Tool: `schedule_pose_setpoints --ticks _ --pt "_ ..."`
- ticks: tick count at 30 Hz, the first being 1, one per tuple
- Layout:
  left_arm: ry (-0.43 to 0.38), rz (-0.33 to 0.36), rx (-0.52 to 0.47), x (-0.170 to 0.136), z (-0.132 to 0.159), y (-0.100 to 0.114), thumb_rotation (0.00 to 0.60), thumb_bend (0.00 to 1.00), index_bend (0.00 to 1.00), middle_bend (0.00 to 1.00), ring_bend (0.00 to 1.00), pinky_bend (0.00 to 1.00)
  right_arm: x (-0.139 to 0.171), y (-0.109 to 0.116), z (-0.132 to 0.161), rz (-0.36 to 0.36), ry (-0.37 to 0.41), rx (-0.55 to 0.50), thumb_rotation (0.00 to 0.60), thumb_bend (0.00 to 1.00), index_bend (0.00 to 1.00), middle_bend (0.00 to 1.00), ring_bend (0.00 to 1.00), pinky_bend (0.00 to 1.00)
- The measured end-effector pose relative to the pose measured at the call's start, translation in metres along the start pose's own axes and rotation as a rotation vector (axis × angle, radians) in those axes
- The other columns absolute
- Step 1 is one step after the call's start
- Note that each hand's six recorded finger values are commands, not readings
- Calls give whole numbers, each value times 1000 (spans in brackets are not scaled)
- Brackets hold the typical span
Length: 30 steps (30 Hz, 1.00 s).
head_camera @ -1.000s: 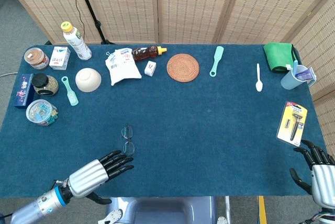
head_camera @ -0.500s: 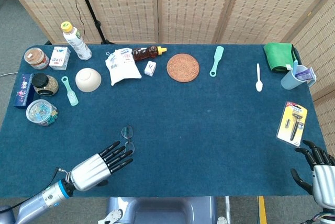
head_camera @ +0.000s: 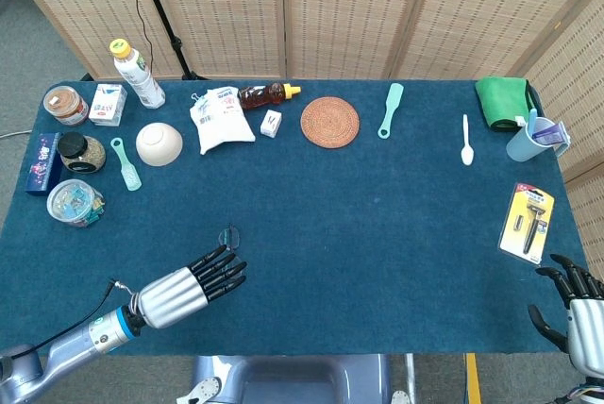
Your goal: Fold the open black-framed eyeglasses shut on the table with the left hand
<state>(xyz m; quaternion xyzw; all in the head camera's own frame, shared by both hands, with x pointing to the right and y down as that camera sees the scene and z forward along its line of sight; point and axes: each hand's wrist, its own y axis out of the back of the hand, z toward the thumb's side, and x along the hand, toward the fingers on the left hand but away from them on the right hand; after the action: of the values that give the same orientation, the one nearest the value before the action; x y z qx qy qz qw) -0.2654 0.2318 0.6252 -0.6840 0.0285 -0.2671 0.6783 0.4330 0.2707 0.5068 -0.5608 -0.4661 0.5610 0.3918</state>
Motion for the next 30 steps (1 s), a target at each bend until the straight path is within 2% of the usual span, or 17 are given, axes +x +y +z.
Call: schedule_pose_setpoints --ticks 6,14,20,30 --pt "12 -21 29 5 -7 -6 485 18 80 0 0 0 0 -1 0 0 -2 -1 600 273 325 208 259 363" --pt "42 -70 86 7 -15 -15 477 138 22 0 0 0 0 -1 0 -1 -2 -3 600 273 325 208 259 363" --pt "55 -114 127 11 -19 -22 477 146 11 0 0 0 0 0 -1 -2 -4 -4 600 274 325 208 259 363" --pt "84 -131 130 22 -27 -29 478 145 8 0 0 0 -1 0 -1 -4 -6 -2 600 273 325 208 259 363"
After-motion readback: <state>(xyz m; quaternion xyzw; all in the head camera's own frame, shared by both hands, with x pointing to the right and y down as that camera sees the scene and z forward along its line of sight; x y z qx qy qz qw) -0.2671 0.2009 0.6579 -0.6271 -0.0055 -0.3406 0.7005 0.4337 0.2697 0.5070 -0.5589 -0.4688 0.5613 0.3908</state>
